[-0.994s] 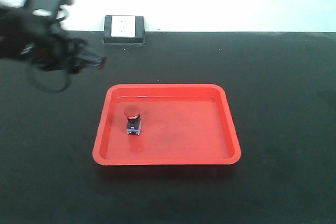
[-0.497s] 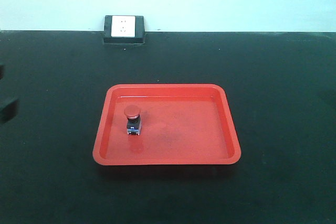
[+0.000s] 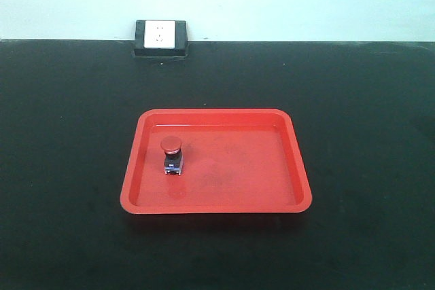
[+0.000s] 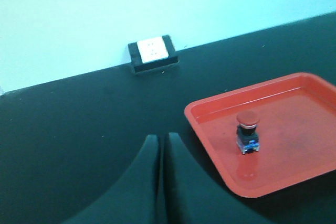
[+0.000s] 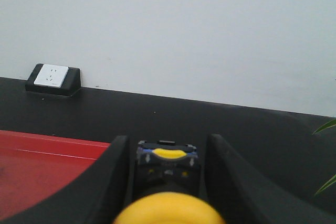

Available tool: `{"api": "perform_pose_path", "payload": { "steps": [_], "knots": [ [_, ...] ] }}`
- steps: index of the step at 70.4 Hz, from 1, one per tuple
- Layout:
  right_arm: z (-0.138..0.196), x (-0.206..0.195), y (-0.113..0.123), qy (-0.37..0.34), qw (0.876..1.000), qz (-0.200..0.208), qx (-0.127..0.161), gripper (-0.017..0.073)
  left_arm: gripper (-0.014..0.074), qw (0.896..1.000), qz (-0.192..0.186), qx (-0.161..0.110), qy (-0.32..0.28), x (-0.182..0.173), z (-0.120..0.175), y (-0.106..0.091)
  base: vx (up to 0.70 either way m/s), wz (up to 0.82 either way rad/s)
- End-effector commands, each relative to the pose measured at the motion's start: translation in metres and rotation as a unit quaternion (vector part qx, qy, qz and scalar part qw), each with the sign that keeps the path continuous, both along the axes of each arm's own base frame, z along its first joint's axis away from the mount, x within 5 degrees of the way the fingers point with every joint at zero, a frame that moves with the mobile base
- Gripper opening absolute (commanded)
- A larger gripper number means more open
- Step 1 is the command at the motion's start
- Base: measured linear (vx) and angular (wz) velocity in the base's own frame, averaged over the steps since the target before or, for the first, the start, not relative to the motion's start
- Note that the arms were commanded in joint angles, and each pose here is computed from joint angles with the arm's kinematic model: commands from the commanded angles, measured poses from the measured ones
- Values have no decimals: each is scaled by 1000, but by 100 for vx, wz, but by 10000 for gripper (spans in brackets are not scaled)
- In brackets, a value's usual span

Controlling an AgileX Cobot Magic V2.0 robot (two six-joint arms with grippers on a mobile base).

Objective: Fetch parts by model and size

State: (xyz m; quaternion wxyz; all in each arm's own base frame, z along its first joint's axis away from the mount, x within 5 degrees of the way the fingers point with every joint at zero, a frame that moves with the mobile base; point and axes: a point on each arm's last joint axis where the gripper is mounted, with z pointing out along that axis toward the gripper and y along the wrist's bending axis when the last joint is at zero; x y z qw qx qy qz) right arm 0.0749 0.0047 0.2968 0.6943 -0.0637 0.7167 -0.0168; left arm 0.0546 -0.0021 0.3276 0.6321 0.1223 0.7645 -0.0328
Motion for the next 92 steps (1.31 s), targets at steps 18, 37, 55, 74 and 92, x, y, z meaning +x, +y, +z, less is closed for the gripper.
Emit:
{"api": "perform_pose_path", "payload": {
  "steps": [18, 37, 55, 74, 92],
  "knots": [
    [17, -1, 0, -48, 999, 3, 25, -10, -6, 997, -55, -33, -53, -27, -15, 2, 0, 0],
    [21, -1, 3, -71, 997, 18, 28, -10, -6, 997, -47, -19, -64, -28, -15, 5, 0, 0],
    [22, 9, 10, -74, 995, 57, 20, -10, -8, 997, -47, -19, -64, -28, -15, 5, 0, 0],
    [26, 34, 35, -24, 989, 142, 15, -8, -7, 997, -47, -19, -63, -28, -15, 5, 0, 0],
    [28, 85, 64, 55, 984, 169, -2, -5, -6, 997, -47, -19, -63, -28, -15, 5, 0, 0]
  ]
}}
